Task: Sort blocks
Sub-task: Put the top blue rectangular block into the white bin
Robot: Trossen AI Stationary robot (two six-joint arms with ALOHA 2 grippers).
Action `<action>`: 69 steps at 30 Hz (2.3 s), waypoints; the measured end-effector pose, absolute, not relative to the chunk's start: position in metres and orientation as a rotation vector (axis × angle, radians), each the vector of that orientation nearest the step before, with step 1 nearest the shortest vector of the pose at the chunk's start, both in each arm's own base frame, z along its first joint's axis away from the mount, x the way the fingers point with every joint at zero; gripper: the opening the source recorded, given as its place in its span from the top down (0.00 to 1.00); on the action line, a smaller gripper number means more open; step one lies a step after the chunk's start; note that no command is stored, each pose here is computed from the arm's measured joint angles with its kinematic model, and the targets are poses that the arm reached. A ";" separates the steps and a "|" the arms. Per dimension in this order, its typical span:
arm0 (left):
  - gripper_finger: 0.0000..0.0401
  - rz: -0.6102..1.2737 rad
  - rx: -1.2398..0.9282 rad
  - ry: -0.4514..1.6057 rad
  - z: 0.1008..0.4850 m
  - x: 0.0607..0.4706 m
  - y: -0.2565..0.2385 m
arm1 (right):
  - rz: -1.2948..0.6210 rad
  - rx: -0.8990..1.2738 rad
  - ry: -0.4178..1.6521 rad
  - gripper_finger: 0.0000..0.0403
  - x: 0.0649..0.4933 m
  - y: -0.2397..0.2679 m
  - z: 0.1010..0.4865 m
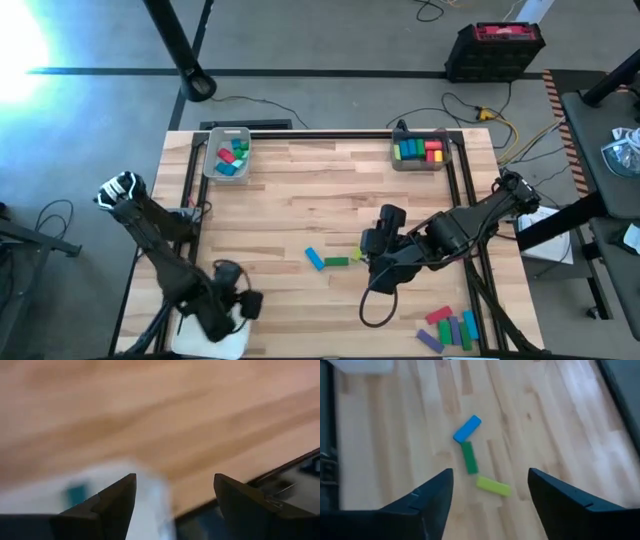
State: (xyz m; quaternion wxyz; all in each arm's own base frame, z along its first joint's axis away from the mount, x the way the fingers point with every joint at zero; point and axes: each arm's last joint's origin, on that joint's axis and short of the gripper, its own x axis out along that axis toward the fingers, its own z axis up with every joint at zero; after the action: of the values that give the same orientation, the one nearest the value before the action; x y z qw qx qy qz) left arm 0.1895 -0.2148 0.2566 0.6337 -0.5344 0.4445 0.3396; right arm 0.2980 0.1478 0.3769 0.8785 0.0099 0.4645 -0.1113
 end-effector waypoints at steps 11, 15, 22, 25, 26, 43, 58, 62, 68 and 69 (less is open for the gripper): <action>0.38 0.145 -0.216 1.125 0.270 0.308 -0.175 | -0.216 -0.236 1.176 0.23 0.274 0.139 0.372; 0.38 -0.030 0.132 1.220 0.269 0.341 -0.152 | -0.174 -0.273 1.179 0.20 0.267 0.149 0.373; 0.39 -0.286 0.295 1.365 0.243 0.385 -0.107 | -0.206 -0.171 1.165 0.18 0.253 0.173 0.367; 0.41 -0.359 0.372 1.363 0.235 0.397 -0.099 | -0.252 -0.097 1.159 0.19 0.247 0.182 0.363; 0.41 -0.390 0.408 1.366 0.231 0.399 -0.098 | -0.271 -0.069 1.156 0.20 0.245 0.183 0.362; 0.42 -0.545 0.545 1.353 0.159 0.396 -0.066 | -0.515 0.306 1.074 0.30 0.245 0.186 0.360; 0.70 -0.498 0.439 1.381 0.122 0.375 -0.063 | -0.524 0.299 1.074 0.38 0.249 0.181 0.360; 0.79 -0.470 0.394 1.391 0.122 0.375 -0.067 | -0.508 0.241 1.088 0.42 0.255 0.172 0.360; 0.79 -0.358 0.259 1.411 0.146 0.368 -0.067 | -0.459 0.116 1.126 0.48 0.265 0.157 0.360; 0.79 -0.339 0.223 1.451 0.153 0.359 -0.066 | -0.447 0.090 1.133 0.49 0.266 0.154 0.360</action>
State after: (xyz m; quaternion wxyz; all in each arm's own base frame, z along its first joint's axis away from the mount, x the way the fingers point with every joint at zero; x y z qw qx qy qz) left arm 0.3593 -0.0663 0.1530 0.7296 0.1012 0.6586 -0.1539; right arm 0.2663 0.1537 0.3600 0.8193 0.0421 0.5319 -0.2097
